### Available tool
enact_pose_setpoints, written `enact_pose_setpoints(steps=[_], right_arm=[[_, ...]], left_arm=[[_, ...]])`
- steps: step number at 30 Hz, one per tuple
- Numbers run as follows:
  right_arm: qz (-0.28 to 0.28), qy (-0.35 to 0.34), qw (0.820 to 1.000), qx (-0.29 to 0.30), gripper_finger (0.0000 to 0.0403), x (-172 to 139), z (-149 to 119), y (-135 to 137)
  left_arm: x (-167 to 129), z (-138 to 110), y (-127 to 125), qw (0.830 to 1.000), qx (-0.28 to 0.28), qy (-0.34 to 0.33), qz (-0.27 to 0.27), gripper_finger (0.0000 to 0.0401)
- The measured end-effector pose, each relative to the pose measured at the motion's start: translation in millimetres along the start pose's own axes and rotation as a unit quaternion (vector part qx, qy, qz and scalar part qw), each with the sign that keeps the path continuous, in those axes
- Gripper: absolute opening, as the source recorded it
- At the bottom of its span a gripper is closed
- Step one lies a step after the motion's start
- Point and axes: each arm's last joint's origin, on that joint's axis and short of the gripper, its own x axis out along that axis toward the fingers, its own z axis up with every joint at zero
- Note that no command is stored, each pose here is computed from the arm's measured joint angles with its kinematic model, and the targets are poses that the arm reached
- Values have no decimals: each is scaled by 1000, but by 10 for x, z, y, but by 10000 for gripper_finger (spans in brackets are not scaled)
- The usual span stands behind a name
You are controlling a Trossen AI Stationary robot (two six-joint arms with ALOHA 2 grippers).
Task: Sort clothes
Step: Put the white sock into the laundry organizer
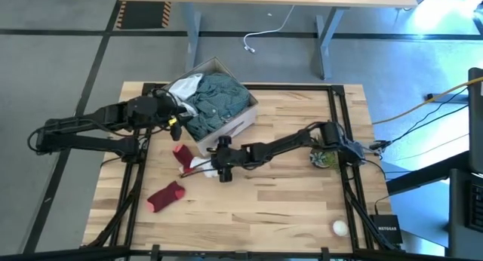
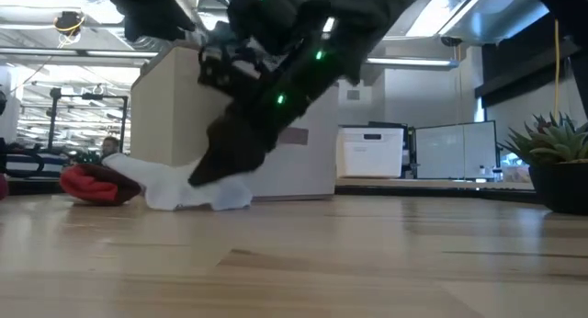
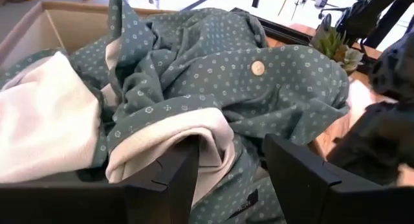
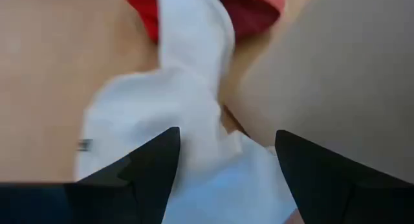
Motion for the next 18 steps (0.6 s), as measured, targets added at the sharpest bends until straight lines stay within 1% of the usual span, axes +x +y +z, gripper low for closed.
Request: enact_pose_setpoints(steps=[5,9,12,15,17,18], right_arm=[[8,36,999,1,256,156,-164,-59],[40,65,997,1,219,165,-230,-97],[48,77,996,0,167,159,-257,-102],[55,81,995,-6,89,151,-255,-76],[54,90,994,-25,34,133,-225,-50],[50,97,993,-41,22,117,-206,-25]], left_arm=[[53,-15,-12,1000,-5,13,5,171],[86,-22,-21,1000,-4,21,7,171],[96,-21,-24,1000,-6,21,7,171],[98,-21,-24,1000,-6,21,7,171],[98,-22,-24,1000,-6,22,7,171],[98,-22,-24,1000,-5,22,7,171]])
